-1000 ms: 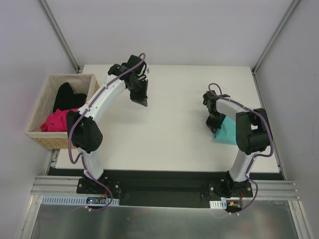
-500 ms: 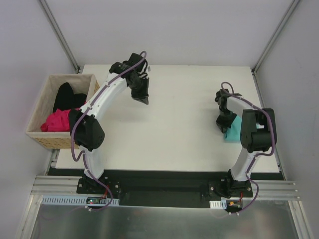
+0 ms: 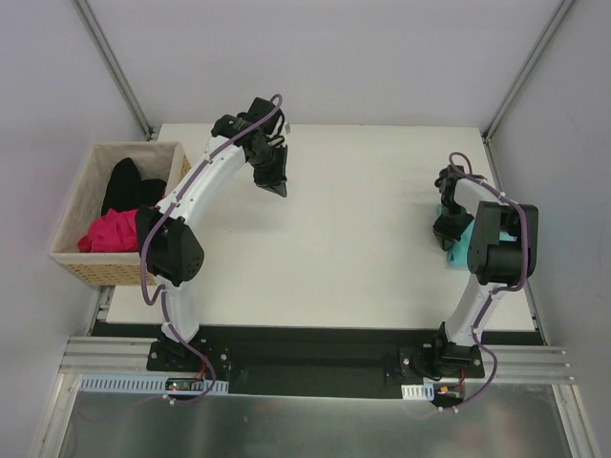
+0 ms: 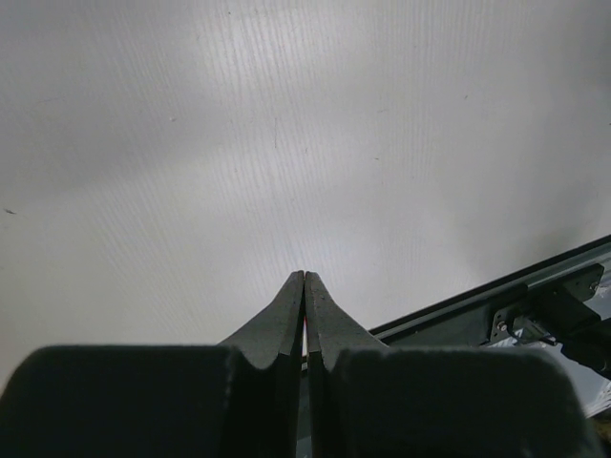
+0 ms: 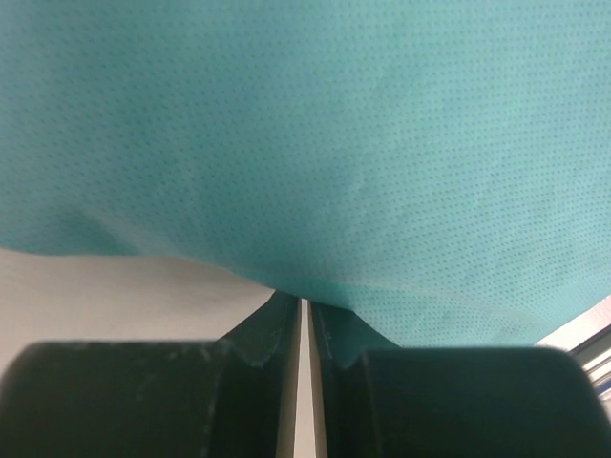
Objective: Fold and stack the t-shirts
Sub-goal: Put the neatly folded tshirt into the corner of the board with the right arm
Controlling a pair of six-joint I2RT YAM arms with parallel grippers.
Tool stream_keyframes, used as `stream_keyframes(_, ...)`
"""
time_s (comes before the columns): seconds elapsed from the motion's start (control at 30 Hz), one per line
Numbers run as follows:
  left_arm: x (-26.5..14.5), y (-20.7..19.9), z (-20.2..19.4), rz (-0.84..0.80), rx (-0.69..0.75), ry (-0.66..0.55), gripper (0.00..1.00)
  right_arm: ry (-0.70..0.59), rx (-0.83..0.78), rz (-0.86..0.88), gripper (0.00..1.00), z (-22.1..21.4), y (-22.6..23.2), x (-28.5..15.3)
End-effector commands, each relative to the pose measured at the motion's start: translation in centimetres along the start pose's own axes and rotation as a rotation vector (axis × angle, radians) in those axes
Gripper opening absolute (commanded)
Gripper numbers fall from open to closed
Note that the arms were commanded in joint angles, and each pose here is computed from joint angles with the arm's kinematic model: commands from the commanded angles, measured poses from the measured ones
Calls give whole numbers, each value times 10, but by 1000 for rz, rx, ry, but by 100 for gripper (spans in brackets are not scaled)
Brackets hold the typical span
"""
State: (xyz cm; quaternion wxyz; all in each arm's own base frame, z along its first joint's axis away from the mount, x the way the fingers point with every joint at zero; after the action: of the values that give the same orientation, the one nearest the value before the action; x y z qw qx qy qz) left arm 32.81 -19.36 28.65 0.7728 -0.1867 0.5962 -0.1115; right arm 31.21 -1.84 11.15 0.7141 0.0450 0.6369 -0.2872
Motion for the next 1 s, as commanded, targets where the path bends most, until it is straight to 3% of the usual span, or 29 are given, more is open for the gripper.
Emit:
stream_keyframes(0.0,-8,-8,1,-30,-7,6,0,20,19,-22,9,10,-11,5)
stream_keyframes(0.63,-10,-13,5,-48,-11,10,0,42,47,-3,10,19,-18,10)
stream_keyframes(0.7,-9,-13,5,-46,-10,12,0,31,40,-5,13,19,-17,8)
stream_keyframes(0.77,-9,-13,5,-45,-10,12,0,2,15,-9,23,18,-14,1)
stream_keyframes(0.83,-7,-12,5,-43,-11,14,0,-41,-10,-16,42,18,-9,-8)
stream_keyframes(0.97,-7,-13,6,-50,-7,13,0,-78,-48,-2,47,22,3,-22)
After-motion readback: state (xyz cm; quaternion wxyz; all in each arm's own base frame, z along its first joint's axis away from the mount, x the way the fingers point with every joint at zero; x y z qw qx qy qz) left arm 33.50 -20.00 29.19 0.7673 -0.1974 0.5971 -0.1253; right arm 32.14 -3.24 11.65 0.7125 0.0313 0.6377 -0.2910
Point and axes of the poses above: each gripper's point midway between its finger pads, its own x axis out along the fingers, its own y axis along the line the jaws close on, z = x × y, the point moved 10 cm from there along -x, back along the fingers, and after that the axes turned 13 degrees about -x, right-handed, at the moved point
